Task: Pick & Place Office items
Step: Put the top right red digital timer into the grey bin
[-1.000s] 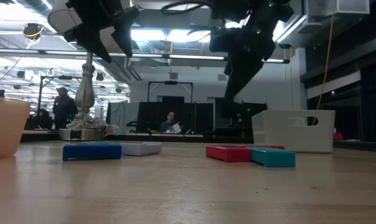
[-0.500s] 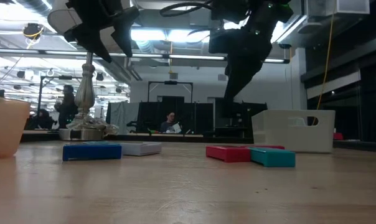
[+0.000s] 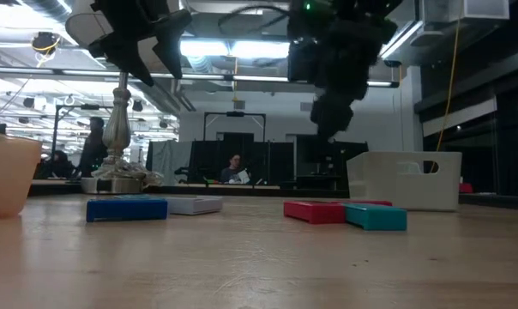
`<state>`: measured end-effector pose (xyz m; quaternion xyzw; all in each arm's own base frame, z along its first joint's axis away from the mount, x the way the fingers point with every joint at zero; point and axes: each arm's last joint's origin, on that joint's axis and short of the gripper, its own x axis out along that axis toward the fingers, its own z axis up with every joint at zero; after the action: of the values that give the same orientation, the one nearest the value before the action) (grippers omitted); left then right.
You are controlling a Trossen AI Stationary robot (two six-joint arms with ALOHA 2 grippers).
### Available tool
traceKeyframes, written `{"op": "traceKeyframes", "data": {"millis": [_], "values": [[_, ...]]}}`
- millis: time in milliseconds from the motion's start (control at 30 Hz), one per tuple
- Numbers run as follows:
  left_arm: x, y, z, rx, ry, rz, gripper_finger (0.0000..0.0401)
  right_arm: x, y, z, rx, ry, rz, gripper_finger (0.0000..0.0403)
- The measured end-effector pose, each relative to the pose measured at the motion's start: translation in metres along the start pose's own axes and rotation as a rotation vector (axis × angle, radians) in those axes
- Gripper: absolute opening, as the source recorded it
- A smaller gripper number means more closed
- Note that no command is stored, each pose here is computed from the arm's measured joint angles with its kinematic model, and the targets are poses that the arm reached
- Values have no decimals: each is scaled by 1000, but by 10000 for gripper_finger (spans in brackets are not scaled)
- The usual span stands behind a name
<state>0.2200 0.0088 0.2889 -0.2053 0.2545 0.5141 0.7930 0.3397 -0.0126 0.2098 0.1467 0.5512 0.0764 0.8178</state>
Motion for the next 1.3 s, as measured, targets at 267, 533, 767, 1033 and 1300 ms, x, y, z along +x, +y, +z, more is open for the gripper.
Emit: {"op": "traceKeyframes", "data": {"millis": [267,533,767,1033,1300], "values": [[0,0,0,32,5,-2,306,32,8,-9,-207,134,-19,290],[0,0,-1,30,21,-10,306,59,20,-17,-364,219,-63,292],[0,0,-1,29,21,-9,306,79,18,-22,-383,286,-83,288],[0,0,-1,37,22,-9,306,87,15,-23,-366,306,-156,280],[0,0,-1,38,22,-9,306,86,10,-21,-295,283,-185,158]]}}
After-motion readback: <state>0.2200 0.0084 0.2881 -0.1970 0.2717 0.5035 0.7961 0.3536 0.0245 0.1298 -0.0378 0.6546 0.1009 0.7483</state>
